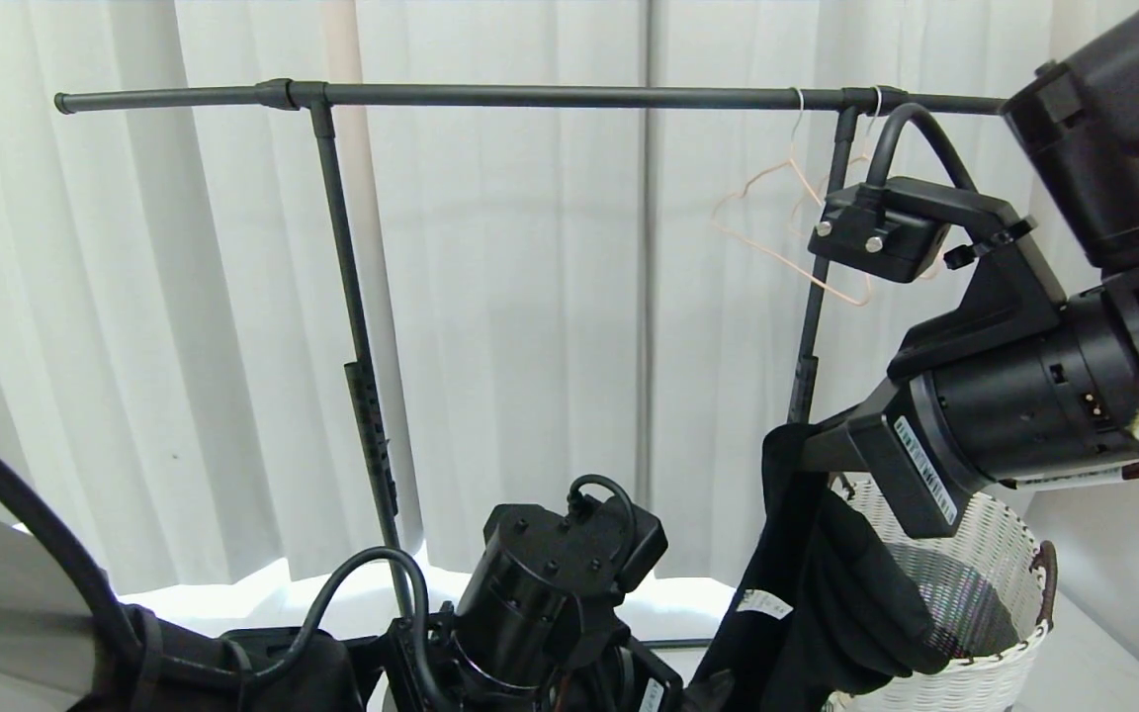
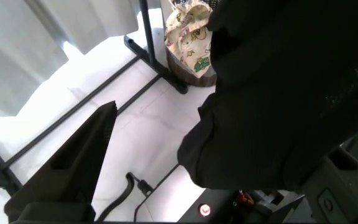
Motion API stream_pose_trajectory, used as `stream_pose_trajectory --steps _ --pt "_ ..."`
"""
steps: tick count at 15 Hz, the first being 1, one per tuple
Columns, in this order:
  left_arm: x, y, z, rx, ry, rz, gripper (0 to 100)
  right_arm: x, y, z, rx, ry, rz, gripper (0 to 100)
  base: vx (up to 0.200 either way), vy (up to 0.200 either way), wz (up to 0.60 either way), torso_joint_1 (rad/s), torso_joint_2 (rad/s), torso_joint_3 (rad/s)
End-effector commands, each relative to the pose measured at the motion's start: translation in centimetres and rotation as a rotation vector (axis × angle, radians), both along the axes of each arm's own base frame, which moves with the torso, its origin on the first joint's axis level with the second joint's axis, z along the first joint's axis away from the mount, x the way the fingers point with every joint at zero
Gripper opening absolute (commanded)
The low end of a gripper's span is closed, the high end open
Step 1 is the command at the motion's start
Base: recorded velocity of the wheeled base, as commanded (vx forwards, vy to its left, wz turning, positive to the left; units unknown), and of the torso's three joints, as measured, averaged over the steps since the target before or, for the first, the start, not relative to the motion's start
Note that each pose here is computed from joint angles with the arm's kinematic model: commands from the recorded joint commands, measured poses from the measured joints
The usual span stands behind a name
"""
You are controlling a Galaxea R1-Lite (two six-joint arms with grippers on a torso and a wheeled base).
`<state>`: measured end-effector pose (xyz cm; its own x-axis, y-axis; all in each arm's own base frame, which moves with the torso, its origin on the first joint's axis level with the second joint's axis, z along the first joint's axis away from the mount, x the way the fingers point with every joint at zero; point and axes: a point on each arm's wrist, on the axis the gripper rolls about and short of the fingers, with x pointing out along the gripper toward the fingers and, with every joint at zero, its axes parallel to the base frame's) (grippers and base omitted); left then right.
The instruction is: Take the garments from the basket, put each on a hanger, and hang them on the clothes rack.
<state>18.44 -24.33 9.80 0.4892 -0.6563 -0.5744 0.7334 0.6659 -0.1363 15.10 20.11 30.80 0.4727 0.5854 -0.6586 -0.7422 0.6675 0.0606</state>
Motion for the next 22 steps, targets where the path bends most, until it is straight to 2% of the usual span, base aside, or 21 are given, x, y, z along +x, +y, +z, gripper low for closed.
stream_pose_trajectory --steps 1,3,4,6,8,9,10,11,13,14,15,16,17,19,20,22 --pt "0.0 0.0 0.1 -0.001 0.000 -0.001 100 -0.1 -0.1 0.1 0.004 -0.003 0.000 0 0.000 0.000 0.00 0.000 0.00 0.000" --pt "-0.1 0.1 0.1 -0.001 0.000 -0.001 100 -0.1 -0.1 0.1 0.003 -0.004 0.001 0 0.000 0.000 0.00 0.000 0.00 0.000" --pt "-0.1 0.1 0.1 -0.001 -0.001 0.001 0 -0.1 -0.1 0.1 0.002 -0.003 -0.002 0 0.000 0.000 0.00 0.000 0.00 0.000" --pt "-0.2 0.1 0.2 0.004 -0.012 0.014 0 -0.1 -0.2 0.0 -0.010 -0.010 -0.019 0 0.000 0.000 0.00 0.000 0.00 0.000" --pt "-0.5 0.5 0.3 0.037 -0.057 0.087 0 -0.3 -0.6 -0.7 -0.035 -0.001 -0.029 0 0.000 0.000 0.00 0.000 0.00 0.000" --pt "-0.9 1.0 0.9 0.027 -0.072 0.100 0 -0.5 -0.8 -1.2 -0.049 0.009 -0.029 0 0.000 0.000 0.00 0.000 0.00 0.000" --pt "-1.6 1.7 2.4 -0.022 -0.090 0.094 0 -0.8 -1.3 -1.3 -0.052 0.012 -0.028 0 0.000 0.000 0.00 0.000 0.00 0.000" --pt "-2.6 2.3 4.5 -0.108 -0.101 0.069 0 -1.1 -1.6 -1.4 -0.054 0.013 -0.028 0 0.000 0.000 0.00 0.000 0.00 0.000" --pt "-4.3 3.9 7.8 -0.210 -0.128 0.030 0 -1.4 -2.0 -1.1 -0.045 0.006 -0.029 0 0.000 0.000 0.00 0.000 0.00 0.000" --pt "-5.8 6.1 10.5 -0.247 -0.138 0.005 0 -1.4 -2.0 -0.9 -0.035 -0.003 -0.029 0 0.000 0.000 0.00 0.000 0.00 0.000" --pt "-6.1 6.5 11.0 -0.251 -0.137 -0.002 0 -1.4 -2.0 -0.8 -0.032 -0.007 -0.028 0 0.000 0.000 0.00 0.000 0.00 0.000" --pt "-7.9 8.9 14.8 -0.287 -0.138 -0.041 0 -1.2 -1.7 -0.6 0.006 -0.036 -0.027 0 0.000 0.000 0.00 0.000 0.00 0.000" --pt "-8.5 9.8 16.7 -0.296 -0.138 -0.051 0 -1.0 -1.5 -0.4 0.024 -0.049 -0.028 0 0.000 0.000 0.00 0.000 0.00 0.000" --pt "-8.8 10.3 19.1 -0.290 -0.161 -0.045 0 -0.8 -1.3 -0.2 0.048 -0.077 -0.039 0 0.000 0.000 0.00 0.000 0.00 0.000" --pt "-8.7 10.3 19.5 -0.250 -0.210 -0.053 0 -0.7 -1.3 -0.2 0.037 -0.099 -0.071 0 0.000 0.000 0.00 0.000 0.00 0.000" --pt "-7.6 10.2 18.7 -0.071 -0.330 0.003 0 -0.6 -1.4 -0.4 0.012 -0.137 -0.132 0 0.000 0.000 0.00 0.000 0.00 0.000"
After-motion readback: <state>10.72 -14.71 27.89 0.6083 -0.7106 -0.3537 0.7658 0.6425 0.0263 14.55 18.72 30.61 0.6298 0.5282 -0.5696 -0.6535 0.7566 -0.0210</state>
